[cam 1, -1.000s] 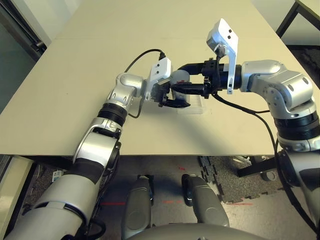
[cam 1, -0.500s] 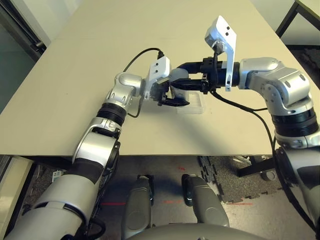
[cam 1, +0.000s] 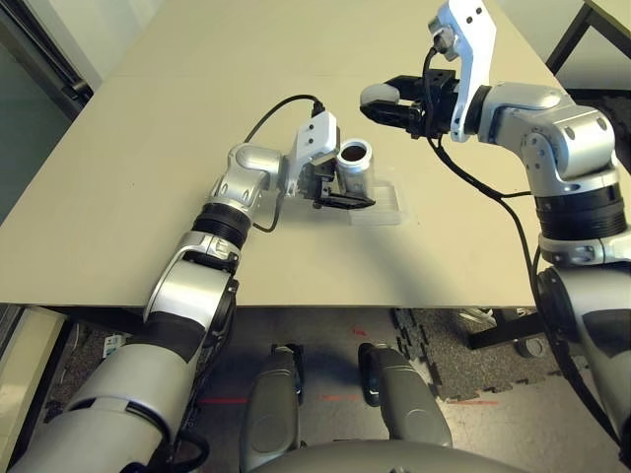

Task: Pour the medicine from the bottle into the box.

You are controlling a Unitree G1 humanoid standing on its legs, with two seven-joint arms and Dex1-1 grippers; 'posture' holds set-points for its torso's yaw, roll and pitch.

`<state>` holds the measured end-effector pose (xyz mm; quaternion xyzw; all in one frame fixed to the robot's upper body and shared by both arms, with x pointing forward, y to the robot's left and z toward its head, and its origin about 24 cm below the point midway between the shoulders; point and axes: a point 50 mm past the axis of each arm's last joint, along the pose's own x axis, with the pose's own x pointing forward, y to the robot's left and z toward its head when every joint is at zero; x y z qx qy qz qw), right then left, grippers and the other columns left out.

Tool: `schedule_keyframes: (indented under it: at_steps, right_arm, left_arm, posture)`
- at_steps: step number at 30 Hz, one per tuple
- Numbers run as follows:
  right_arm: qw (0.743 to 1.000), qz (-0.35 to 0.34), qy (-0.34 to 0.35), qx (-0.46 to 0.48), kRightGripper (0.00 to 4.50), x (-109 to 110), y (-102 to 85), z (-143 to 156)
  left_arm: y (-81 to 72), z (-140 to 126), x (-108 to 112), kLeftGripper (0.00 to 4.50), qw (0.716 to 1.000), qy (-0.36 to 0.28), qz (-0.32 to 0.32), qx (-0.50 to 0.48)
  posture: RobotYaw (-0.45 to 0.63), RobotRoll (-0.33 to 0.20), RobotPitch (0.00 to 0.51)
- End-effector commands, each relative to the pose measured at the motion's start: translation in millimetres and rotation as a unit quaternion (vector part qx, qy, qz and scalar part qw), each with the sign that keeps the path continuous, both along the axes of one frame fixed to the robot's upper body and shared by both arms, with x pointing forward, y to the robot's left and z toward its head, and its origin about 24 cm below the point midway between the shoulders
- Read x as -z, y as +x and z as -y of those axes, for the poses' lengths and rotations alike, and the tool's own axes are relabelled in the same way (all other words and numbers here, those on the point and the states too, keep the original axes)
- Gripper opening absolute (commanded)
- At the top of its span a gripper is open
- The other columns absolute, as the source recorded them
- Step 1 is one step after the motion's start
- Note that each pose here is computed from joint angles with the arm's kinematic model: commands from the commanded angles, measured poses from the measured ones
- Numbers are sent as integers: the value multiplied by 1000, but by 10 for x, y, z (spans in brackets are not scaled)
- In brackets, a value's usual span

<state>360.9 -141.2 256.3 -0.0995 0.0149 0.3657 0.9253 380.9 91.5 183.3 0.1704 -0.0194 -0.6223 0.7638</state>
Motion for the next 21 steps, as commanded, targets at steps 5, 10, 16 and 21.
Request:
schedule_keyframes:
  at_steps: [5,10,16,21]
  right_arm:
    - [996,-13,41,75,2556,301,118,187]
    - [986,-15,93,136,2556,504,194,284]
    - [972,-31,132,194,2556,842,279,345]
    - [961,-45,138,234,2556,1098,325,386]
  left_arm:
    - [166,-68,-178,2665,990,-82,17,-118]
    - [275,-184,-149,2665,966,-128,6,-225]
    - [367,-426,14,2664,909,-176,-7,-379]
    - [389,-603,132,2664,862,-188,-12,-471]
  posture:
    - [-42,0,144]
    - [-35,0,145]
    - [-37,0,146]
    - [-34,0,148]
